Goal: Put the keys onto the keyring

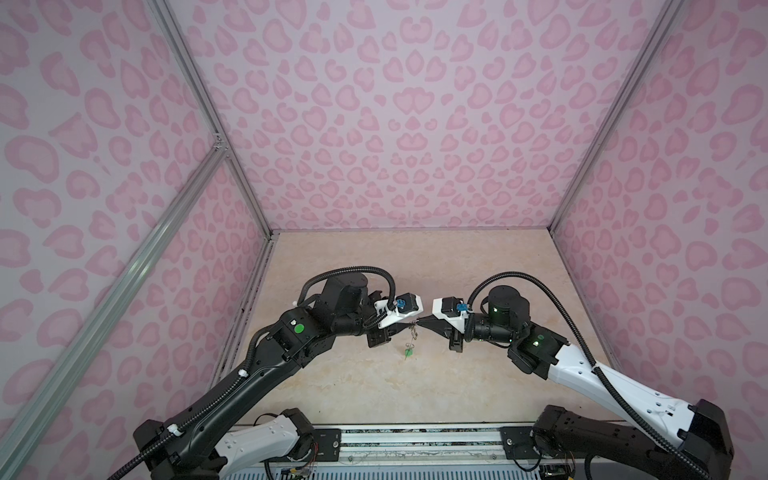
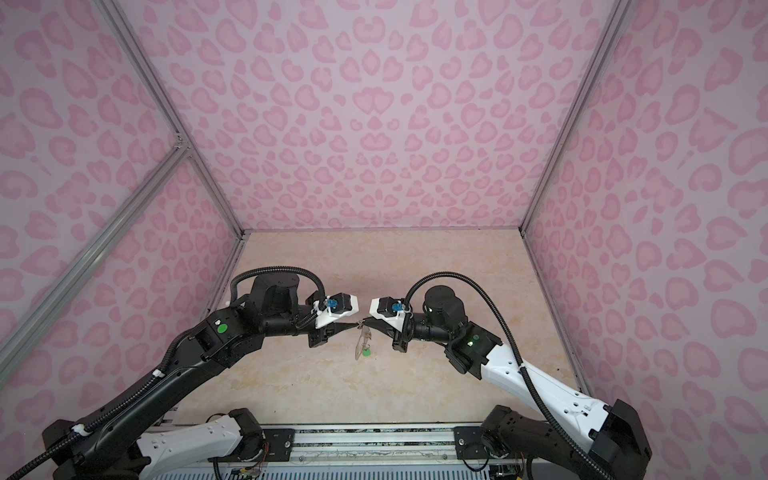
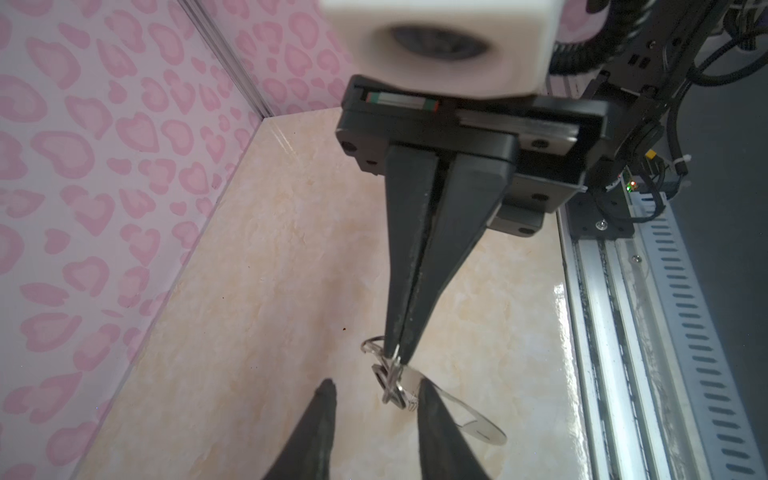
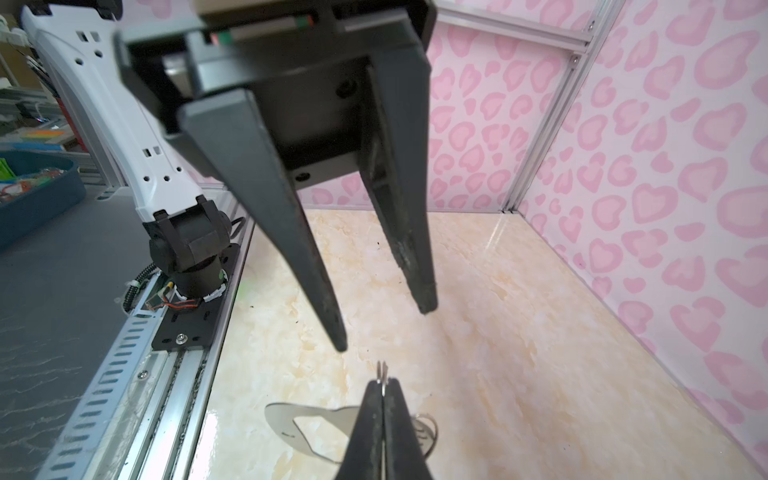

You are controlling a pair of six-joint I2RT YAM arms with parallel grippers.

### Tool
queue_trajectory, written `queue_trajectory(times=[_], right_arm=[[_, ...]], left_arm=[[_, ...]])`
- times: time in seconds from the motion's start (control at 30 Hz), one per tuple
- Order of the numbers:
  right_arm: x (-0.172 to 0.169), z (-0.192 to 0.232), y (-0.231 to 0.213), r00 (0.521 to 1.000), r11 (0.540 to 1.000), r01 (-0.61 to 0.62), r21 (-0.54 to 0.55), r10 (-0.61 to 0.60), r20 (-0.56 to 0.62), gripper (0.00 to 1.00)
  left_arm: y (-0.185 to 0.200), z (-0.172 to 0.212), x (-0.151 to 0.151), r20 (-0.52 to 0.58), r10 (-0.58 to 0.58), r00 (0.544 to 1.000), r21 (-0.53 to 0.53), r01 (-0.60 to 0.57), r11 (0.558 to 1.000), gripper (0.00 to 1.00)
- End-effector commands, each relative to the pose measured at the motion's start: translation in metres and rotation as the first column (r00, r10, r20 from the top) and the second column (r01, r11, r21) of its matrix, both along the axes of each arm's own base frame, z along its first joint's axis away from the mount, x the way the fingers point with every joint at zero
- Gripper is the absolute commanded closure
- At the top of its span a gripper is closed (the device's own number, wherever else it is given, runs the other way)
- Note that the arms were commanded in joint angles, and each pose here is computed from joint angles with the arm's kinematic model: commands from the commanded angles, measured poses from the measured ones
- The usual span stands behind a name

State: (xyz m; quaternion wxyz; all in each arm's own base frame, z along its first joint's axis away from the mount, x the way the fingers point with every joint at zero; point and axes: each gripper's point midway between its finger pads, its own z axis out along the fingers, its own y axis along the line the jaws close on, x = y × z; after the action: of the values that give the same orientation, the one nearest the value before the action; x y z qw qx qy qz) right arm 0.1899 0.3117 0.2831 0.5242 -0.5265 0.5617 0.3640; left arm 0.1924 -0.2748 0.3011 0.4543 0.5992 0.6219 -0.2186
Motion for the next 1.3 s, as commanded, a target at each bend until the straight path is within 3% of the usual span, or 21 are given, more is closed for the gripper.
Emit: queue_trajectory(times=[0.0, 0.33, 0.6, 0.67, 0.7, 0.73, 0.83, 1.03, 1.1, 1.27], right_arm=[[-0.004, 0.026, 0.002, 0.998, 0.993, -0.026, 0.111, 0.02, 0.051, 1.0], [-0.008, 0.029, 0.004, 0.998, 0.991, -0.053, 0.123, 0.047, 0.05, 1.0], [-0.006, 0.025, 0.006, 0.998, 0.992, -0.056, 0.113, 0.053, 0.032, 1.0], [-0.003, 0.024, 0.005, 0.999, 0.994, -0.031, 0.105, 0.028, 0.03, 1.0], [0.0, 0.022, 0.003, 1.0, 0.996, -0.012, 0.094, 0.009, 0.03, 0.98], [0.003, 0.021, 0.001, 0.999, 0.997, 0.013, 0.082, -0.016, 0.032, 0.9], [0.009, 0.018, -0.01, 0.996, 0.996, 0.076, 0.045, -0.078, 0.046, 0.71], [0.022, 0.014, -0.026, 0.981, 0.981, 0.189, -0.041, -0.187, 0.057, 0.55], [0.024, 0.02, -0.025, 0.98, 0.98, 0.197, -0.023, -0.195, 0.047, 0.55], [0.025, 0.022, -0.017, 0.985, 0.985, 0.171, -0.004, -0.171, 0.008, 0.68]], left_arm=[[-0.008, 0.013, -0.003, -0.026, -0.028, 0.999, -0.105, 0.025, 0.994, 0.65], [-0.009, 0.002, -0.003, -0.074, -0.04, 0.997, -0.154, 0.028, 0.988, 0.71], [-0.01, 0.006, -0.008, -0.066, -0.079, 0.995, -0.163, 0.067, 0.984, 0.95], [-0.01, 0.006, -0.009, -0.064, -0.082, 0.995, -0.157, 0.071, 0.985, 0.97], [-0.01, 0.006, -0.009, -0.065, -0.08, 0.995, -0.151, 0.07, 0.986, 0.97], [-0.009, 0.006, -0.008, -0.066, -0.074, 0.995, -0.144, 0.064, 0.987, 0.97], [-0.006, 0.001, -0.003, -0.073, -0.047, 0.996, -0.086, 0.041, 0.995, 0.97], [-0.002, -0.009, 0.008, -0.058, 0.0, 0.998, 0.102, 0.006, 0.995, 0.97], [-0.003, -0.007, 0.011, -0.039, -0.001, 0.999, 0.14, 0.007, 0.99, 0.97], [-0.011, 0.005, 0.013, -0.02, -0.009, 1.0, 0.174, 0.013, 0.985, 0.97]])
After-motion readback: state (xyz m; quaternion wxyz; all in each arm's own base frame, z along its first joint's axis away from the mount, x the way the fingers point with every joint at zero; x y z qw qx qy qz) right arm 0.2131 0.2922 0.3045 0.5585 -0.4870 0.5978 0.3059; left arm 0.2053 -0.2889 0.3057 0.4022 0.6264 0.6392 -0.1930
